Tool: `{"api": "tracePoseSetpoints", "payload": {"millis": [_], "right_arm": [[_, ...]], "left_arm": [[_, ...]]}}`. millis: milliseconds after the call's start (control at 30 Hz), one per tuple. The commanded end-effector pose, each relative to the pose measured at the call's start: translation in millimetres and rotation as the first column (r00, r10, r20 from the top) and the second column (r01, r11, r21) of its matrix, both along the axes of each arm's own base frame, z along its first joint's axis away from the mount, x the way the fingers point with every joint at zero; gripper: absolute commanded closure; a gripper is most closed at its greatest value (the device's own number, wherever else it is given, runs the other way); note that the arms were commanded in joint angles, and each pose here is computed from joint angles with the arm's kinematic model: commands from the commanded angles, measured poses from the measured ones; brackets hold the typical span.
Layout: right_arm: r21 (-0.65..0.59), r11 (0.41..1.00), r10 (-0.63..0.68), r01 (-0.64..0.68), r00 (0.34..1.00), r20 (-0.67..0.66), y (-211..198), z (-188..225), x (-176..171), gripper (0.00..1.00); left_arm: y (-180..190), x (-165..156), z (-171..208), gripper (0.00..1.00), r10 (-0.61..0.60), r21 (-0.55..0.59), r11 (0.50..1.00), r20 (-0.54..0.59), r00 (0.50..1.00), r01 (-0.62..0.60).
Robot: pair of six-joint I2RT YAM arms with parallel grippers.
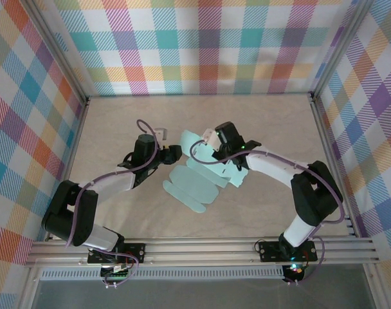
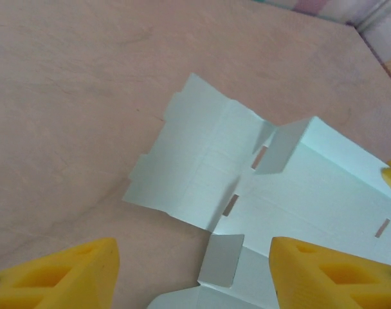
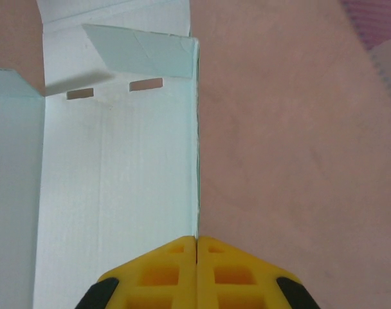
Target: Fold the paper box
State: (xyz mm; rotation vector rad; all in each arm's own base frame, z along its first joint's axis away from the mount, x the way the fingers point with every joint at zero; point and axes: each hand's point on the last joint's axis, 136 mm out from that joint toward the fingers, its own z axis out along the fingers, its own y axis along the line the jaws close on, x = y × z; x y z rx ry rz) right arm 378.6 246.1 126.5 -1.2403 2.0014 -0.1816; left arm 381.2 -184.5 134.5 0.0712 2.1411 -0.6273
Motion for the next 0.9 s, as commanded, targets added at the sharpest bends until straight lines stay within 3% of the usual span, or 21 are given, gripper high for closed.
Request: {"api": "tracePoseSetpoints", "payload": {"millis": [0, 167, 333, 567, 867], "right_arm": [[-0.074, 0.997, 0.002, 0.012, 0.982, 0.187, 0, 27, 11, 1.0], [-0.123, 0.992, 0.002, 0.036, 0.956, 0.294, 13, 43, 6, 1.0], [-0.109, 0.992, -0.029, 0.058, 0.966, 0.258, 18, 36, -6, 1.0], [-0.235, 0.959, -0.062, 0.16, 0.925, 0.375, 23, 41, -5, 1.0], [-0.299, 0.948, 0.01, 0.111, 0.927, 0.376, 27, 31, -8, 1.0]], "left_arm": [[19, 10, 16, 0.37, 0.077, -0.076, 0.994, 0.026, 0.997, -0.075], [48, 16, 16, 0.37, 0.156, -0.109, 0.982, -0.004, 0.988, -0.156], [62, 18, 17, 0.37, 0.177, -0.112, 0.978, 0.001, 0.984, -0.175], [69, 22, 12, 0.37, 0.184, -0.119, 0.976, -0.004, 0.983, -0.183], [72, 26, 9, 0.37, 0.189, -0.121, 0.975, -0.007, 0.982, -0.188]]}}
